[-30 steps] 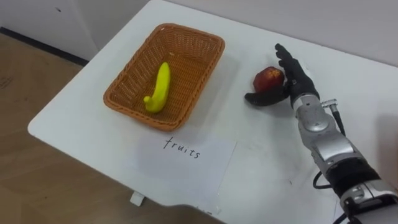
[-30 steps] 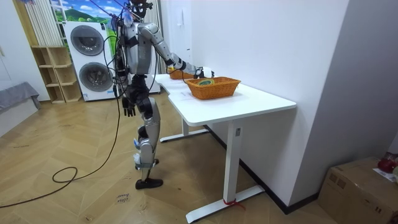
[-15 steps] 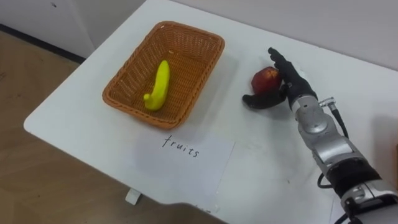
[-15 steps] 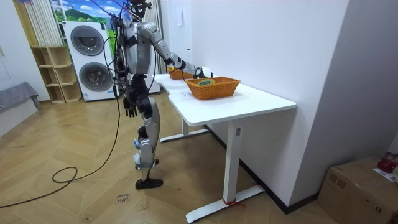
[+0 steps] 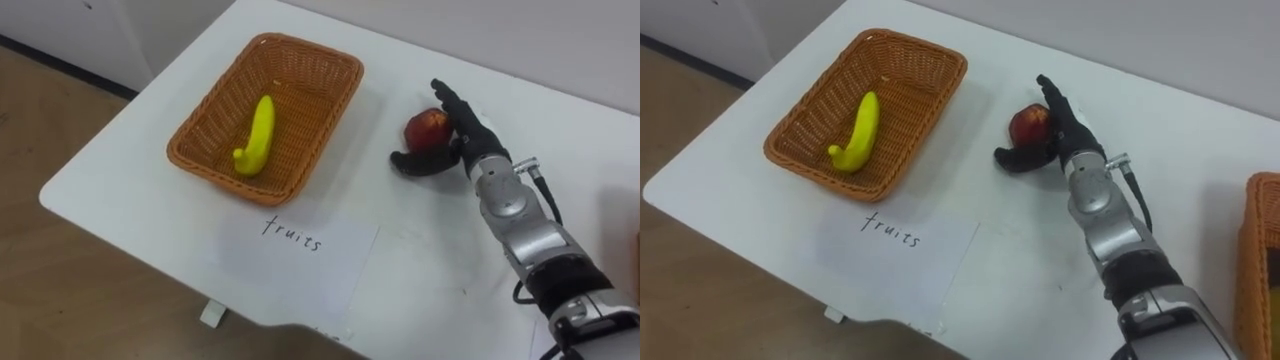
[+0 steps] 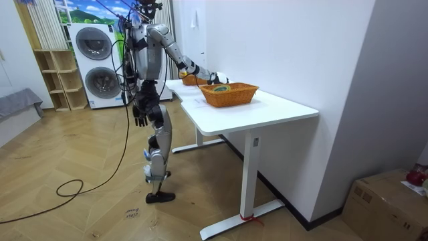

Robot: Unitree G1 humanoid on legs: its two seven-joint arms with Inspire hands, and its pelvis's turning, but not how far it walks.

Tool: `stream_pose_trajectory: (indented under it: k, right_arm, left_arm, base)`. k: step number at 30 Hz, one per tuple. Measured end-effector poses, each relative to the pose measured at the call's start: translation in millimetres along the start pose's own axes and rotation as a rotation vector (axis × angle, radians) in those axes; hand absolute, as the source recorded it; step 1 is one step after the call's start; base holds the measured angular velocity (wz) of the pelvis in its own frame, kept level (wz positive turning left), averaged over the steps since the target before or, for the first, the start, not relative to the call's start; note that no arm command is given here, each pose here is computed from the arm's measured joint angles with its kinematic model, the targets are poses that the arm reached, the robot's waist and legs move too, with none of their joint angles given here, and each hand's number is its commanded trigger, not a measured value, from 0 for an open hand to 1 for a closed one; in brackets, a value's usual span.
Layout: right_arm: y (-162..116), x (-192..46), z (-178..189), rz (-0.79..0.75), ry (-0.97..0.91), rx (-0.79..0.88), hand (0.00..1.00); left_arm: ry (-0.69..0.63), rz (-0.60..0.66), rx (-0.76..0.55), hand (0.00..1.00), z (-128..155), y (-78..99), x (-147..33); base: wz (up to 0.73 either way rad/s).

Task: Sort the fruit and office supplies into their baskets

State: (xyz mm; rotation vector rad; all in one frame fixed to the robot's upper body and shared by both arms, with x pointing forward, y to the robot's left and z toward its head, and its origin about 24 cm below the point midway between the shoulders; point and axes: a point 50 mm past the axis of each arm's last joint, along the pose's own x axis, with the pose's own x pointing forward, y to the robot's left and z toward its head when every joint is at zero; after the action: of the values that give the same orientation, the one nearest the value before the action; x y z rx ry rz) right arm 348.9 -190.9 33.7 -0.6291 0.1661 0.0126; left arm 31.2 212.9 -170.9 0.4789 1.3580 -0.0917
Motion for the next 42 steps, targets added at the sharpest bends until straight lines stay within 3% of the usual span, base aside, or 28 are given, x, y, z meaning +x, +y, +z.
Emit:
stream_pose_trajectory:
  k: [15,42]
  right_arm:
    - [-13,3,3,-0.053,-0.014,-0.048,1.00]
    - [-2,2,2,0.074,0.002,-0.142,1.00]
  left_arm:
    - [0.002,0.003,0.002,0.00,2,1.7,0.9]
    - [0.010,0.049,-0.028,0.00,1,12.7,1.4]
  base:
    - [0.00]
    - [0.00]
